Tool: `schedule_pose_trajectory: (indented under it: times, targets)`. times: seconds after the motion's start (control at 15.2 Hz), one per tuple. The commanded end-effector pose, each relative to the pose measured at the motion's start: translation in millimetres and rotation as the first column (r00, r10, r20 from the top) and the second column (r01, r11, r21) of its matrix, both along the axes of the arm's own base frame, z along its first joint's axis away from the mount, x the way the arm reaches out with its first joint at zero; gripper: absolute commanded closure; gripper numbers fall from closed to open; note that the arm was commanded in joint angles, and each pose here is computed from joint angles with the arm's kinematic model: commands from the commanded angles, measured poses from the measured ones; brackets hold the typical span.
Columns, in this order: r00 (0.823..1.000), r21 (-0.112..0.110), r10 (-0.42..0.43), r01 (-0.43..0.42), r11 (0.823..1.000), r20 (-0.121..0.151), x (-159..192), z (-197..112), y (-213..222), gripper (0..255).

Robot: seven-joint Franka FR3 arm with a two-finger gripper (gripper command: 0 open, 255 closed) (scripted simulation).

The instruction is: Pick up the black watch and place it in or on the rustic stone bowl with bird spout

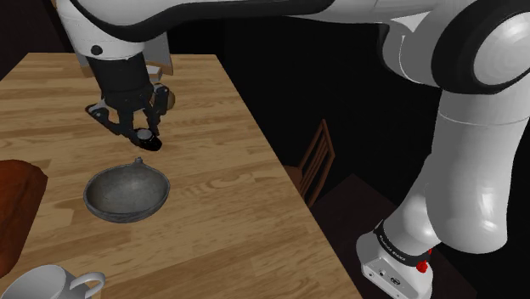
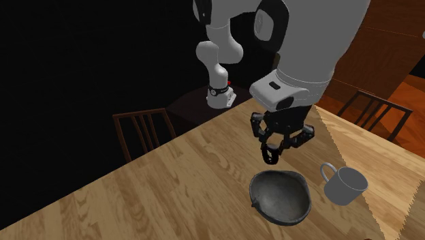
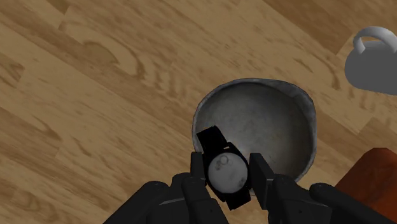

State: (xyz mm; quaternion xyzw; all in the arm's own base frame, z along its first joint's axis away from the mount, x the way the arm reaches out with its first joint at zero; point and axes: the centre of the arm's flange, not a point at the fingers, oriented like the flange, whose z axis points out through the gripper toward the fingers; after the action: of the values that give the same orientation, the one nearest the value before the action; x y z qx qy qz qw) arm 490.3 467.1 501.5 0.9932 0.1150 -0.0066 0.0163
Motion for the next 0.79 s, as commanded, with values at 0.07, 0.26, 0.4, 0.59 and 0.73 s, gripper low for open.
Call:
schedule_pose_trajectory:
  times: [0.07,0.26,0.4,0.59,0.73]
  targets:
    - [1.0,-0.001,-0.002,0.002,1.0,0.0,10,4,36,255]
    - [1.0,-0.001,-0.002,0.002,1.0,0.0,16,1,63,255]
    - [1.0,-0.001,-0.002,0.002,1.0,0.0,16,-10,63,255]
    - [1.0,-0.001,-0.002,0.002,1.0,0.0,16,-26,63,255]
    - [1.0,-0.001,-0.002,0.002,1.0,0.0,16,-36,63,255]
